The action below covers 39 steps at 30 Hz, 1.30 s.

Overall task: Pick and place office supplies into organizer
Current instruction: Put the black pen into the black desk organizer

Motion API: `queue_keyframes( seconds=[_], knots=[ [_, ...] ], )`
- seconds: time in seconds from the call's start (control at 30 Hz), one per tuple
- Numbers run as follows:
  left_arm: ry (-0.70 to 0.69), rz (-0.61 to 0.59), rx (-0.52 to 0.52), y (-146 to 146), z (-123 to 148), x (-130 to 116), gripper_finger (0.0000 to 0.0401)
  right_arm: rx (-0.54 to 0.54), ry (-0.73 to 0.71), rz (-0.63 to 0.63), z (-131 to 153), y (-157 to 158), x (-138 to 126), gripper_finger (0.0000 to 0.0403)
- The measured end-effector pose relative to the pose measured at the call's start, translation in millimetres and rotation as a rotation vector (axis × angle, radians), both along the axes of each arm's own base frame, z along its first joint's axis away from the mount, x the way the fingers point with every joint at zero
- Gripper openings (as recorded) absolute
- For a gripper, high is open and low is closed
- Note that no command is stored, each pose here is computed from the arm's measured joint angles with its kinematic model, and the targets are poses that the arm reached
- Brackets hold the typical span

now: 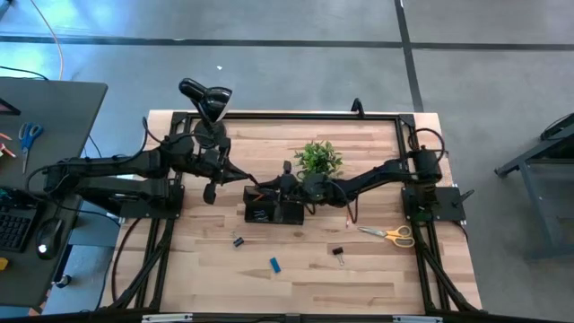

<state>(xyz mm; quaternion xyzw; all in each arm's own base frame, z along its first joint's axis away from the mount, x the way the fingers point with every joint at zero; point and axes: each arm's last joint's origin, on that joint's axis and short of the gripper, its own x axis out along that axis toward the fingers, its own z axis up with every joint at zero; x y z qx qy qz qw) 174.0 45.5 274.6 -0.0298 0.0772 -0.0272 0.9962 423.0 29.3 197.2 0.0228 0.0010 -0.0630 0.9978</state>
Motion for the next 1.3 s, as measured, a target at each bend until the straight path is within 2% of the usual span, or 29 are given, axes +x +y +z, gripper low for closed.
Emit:
queue_keyframes(
  seconds=[0.23, 0.6, 0.77, 0.97, 1.13, 1.3],
  knots=[
    [0.021, -0.002, -0.007, 1, -3, 3, 0.0, -0.013, 0.019, 0.007, 6, -6, 18, 0.0029],
    [0.052, -0.009, -0.011, 0, -6, 1, 0.0004, -0.017, 0.081, -0.042, 2, -17, 19, 0.0033],
    [0.073, 0.025, 0.008, -3, -3, -12, 0.0018, -0.024, 0.095, -0.045, 1, -19, 19, 0.0027],
    [0.078, 0.142, 0.06, -10, 17, -44, 0.004, -0.023, 0.104, -0.038, 0, -16, 19, 0.0034],
    [0.024, 0.15, 0.074, -15, 23, -61, 0.0049, 0.014, 0.131, -0.034, -3, -15, 18, 0.003],
    [0.017, 0.152, 0.072, -17, 24, -66, 0.0045, 0.02, 0.143, -0.037, -4, -15, 18, 0.0035]
  ],
)
